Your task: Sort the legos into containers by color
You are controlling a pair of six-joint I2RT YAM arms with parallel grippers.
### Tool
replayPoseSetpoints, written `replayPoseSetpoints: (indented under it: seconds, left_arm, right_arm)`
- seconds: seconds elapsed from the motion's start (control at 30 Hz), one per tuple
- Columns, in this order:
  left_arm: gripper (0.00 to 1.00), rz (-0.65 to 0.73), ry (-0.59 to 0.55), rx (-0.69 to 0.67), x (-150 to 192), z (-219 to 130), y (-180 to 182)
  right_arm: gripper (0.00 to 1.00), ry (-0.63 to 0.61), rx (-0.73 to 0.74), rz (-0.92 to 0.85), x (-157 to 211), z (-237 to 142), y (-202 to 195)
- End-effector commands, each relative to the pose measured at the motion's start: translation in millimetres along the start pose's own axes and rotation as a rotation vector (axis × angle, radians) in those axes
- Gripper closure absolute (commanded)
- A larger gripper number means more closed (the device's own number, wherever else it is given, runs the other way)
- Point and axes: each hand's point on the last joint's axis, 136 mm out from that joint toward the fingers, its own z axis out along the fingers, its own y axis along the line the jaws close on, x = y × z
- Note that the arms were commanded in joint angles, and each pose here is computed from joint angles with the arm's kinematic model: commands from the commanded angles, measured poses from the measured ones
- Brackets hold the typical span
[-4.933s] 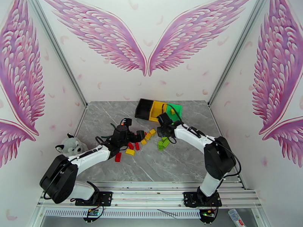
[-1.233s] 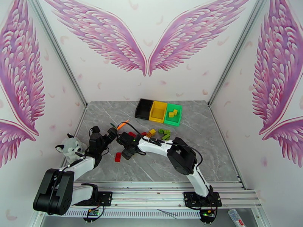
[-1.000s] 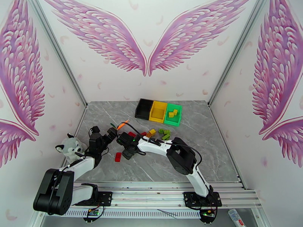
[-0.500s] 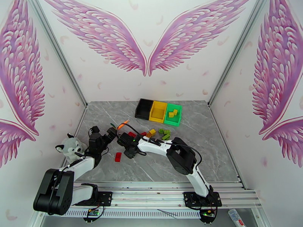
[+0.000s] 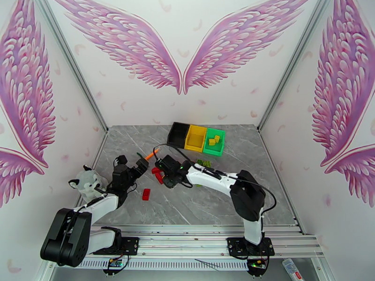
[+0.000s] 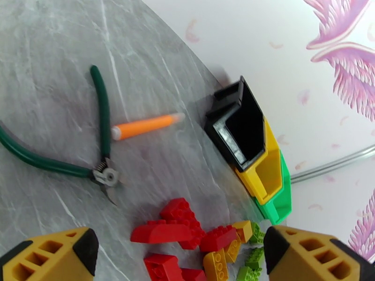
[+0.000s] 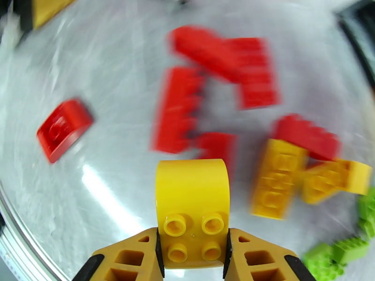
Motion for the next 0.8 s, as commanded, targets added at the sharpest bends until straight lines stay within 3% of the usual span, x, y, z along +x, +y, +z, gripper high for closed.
replayPoseSetpoints:
  seconds: [0.0, 0.23, 0.47, 0.67, 0.77]
  left_arm:
    - [0.01, 0.124, 0.039, 0.065, 5, 11, -39]
    - [0.01, 0.493, 0.220, 0.175, 82, 32, -118]
    - [0.01, 0.950, 0.249, 0.234, 154, 12, -183]
    - [0.01, 1.048, 0.244, 0.292, 179, -1, -201]
    - [0.01, 1.054, 0.221, 0.289, 174, -4, -202]
  right_arm:
    - [0.79, -0.072, 0.084, 0.191, -5, -14, -54]
    - [0.79, -0.188, 0.290, 0.560, 1, -46, -185]
    - [0.77, -0.216, 0.398, 0.757, -6, -55, -282]
    - [0.66, -0.153, 0.447, 0.798, -22, -42, -325]
    - [0.50, -0.136, 0.456, 0.803, -28, -39, -336]
